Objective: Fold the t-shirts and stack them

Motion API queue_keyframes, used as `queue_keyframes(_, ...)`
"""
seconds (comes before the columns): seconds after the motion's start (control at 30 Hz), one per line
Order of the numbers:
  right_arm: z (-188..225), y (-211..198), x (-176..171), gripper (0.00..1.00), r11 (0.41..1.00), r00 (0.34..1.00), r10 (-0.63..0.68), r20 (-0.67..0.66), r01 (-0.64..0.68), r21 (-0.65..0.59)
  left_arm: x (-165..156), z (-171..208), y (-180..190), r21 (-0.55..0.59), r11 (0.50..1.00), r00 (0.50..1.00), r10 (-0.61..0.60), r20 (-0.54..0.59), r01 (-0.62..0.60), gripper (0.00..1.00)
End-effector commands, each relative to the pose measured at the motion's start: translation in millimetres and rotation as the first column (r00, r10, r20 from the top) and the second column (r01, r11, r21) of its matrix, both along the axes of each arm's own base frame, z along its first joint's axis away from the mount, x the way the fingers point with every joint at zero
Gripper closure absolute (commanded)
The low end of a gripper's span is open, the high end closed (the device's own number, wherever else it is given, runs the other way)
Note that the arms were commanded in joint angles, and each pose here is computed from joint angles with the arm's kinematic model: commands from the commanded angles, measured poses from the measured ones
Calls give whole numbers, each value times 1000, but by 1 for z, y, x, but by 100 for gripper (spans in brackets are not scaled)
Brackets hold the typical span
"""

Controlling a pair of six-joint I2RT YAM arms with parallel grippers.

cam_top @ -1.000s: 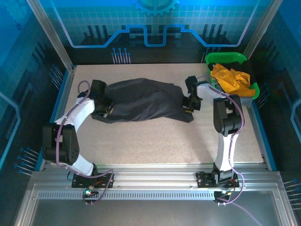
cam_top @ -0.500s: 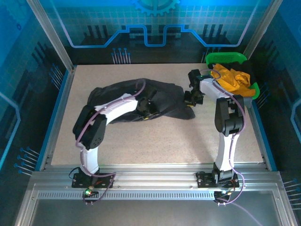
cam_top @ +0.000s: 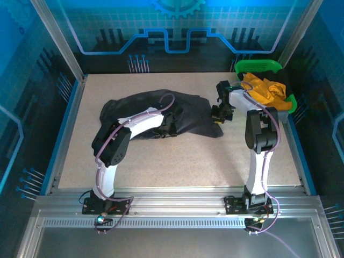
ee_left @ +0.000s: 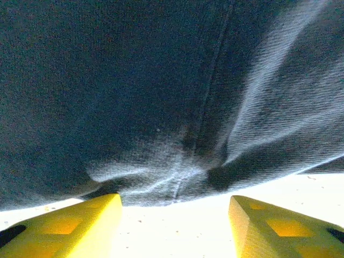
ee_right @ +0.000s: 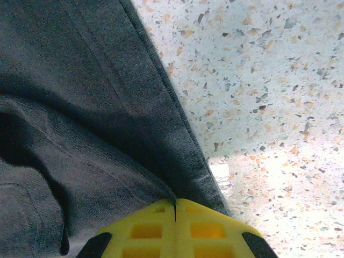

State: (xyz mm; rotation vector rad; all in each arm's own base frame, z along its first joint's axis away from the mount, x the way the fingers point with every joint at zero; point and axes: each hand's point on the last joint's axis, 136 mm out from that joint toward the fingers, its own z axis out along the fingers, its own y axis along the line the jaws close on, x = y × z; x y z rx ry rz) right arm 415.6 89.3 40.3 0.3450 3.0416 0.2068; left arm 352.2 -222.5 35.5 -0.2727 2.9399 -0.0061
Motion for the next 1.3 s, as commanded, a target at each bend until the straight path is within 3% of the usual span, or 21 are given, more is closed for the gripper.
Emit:
queue_keyframes(0.0, 0, -4, 1, 100, 1000, 1000, -18, -23, 18, 11, 1, -8, 23, 93, 996, 1000, -11, 2, 10, 57)
queue_keyframes(0.13, -1, -6, 0, 100, 1000, 1000, -16, -27, 16, 2, 21, 7, 26, 78, 997, 998, -18, 66, 12, 87)
queue_keyframes(0.27, 0, -7, 2, 100, 1000, 1000, -19, -22, 19, -1, 28, 20, 23, 69, 997, 995, -49, 85, 43, 100)
queue_keyframes(0.43, 2, -6, 5, 100, 1000, 1000, -18, -16, 18, 0, 32, 25, 30, 38, 998, 996, -45, 80, 42, 100)
queue_keyframes(0.77, 1, -8, 7, 100, 1000, 1000, -13, -26, 12, -14, 71, 33, 17, -70, 991, 991, -105, 89, 111, 100)
queue_keyframes(1.2, -1, -9, 9, 100, 1000, 999, -14, -33, 13, -26, 32, 4, 3, -189, 978, 993, -101, -68, 87, 100)
queue_keyframes(1.27, -2, -10, 10, 100, 1000, 999, -15, -34, 14, -25, 33, 6, 5, -184, 980, 994, -90, -64, 77, 86)
